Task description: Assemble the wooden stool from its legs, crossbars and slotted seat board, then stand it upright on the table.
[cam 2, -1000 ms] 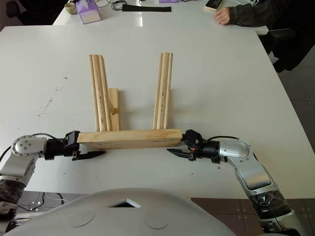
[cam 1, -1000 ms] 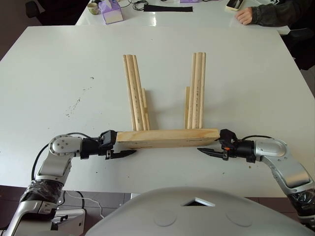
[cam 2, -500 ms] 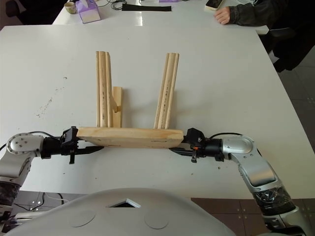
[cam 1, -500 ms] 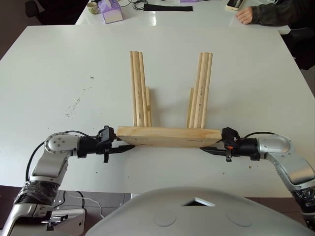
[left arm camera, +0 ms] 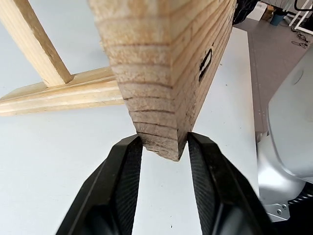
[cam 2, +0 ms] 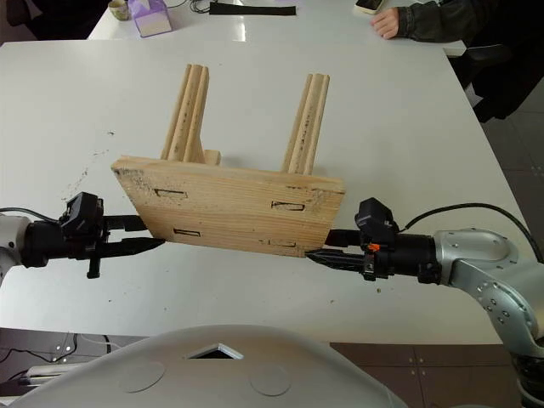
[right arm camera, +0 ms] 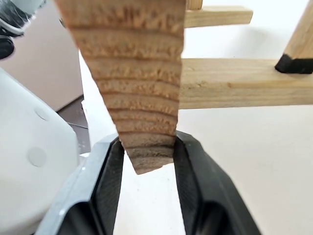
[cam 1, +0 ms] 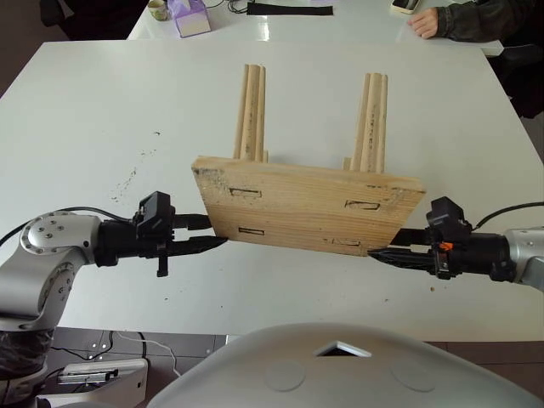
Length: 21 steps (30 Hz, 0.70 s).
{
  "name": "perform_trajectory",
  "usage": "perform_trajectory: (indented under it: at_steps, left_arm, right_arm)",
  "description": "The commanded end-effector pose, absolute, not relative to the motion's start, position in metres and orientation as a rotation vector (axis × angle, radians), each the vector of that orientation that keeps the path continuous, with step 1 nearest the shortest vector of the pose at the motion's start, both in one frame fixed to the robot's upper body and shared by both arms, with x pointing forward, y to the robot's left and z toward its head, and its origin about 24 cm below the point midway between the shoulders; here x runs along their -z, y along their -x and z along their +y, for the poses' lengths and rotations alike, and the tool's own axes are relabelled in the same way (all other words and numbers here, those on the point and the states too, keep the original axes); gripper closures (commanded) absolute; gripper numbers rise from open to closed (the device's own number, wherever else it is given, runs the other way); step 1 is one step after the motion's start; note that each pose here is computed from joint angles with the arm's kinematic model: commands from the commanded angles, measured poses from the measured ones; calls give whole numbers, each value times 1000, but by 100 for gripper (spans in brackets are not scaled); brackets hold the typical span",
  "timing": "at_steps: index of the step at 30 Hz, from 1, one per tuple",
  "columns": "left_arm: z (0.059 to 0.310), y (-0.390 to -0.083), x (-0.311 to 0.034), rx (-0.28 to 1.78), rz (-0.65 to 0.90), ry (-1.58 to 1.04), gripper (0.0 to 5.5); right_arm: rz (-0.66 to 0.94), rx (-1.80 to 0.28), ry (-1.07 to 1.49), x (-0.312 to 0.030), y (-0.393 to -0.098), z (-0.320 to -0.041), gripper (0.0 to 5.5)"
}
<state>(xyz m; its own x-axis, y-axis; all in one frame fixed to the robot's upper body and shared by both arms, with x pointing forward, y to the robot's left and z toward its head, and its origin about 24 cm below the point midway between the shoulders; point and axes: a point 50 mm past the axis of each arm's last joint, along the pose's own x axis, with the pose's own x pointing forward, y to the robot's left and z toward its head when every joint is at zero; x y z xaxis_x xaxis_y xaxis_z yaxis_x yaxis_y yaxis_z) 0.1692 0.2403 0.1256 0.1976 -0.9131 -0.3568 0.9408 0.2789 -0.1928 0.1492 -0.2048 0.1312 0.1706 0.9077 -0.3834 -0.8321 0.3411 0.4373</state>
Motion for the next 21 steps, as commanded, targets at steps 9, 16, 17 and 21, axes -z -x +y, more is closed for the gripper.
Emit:
perform_trajectory:
  at_steps: [9,16,17,21]
  left_arm:
    - [226,-180,-194,1486,504,15,407]
    - [228,-169,-252,1567,738,184,407]
    - [228,-167,-259,1573,777,219,407]
    - [226,-166,-276,1584,856,336,407]
  right_arm:
    - [688,-1477,-692,-192,-141,-192,407]
    - [901,-1650,-795,-257,-152,-229,407]
    - [949,-1650,-821,-266,-152,-232,407]
    - [1047,-1598,-917,-280,-154,-237,407]
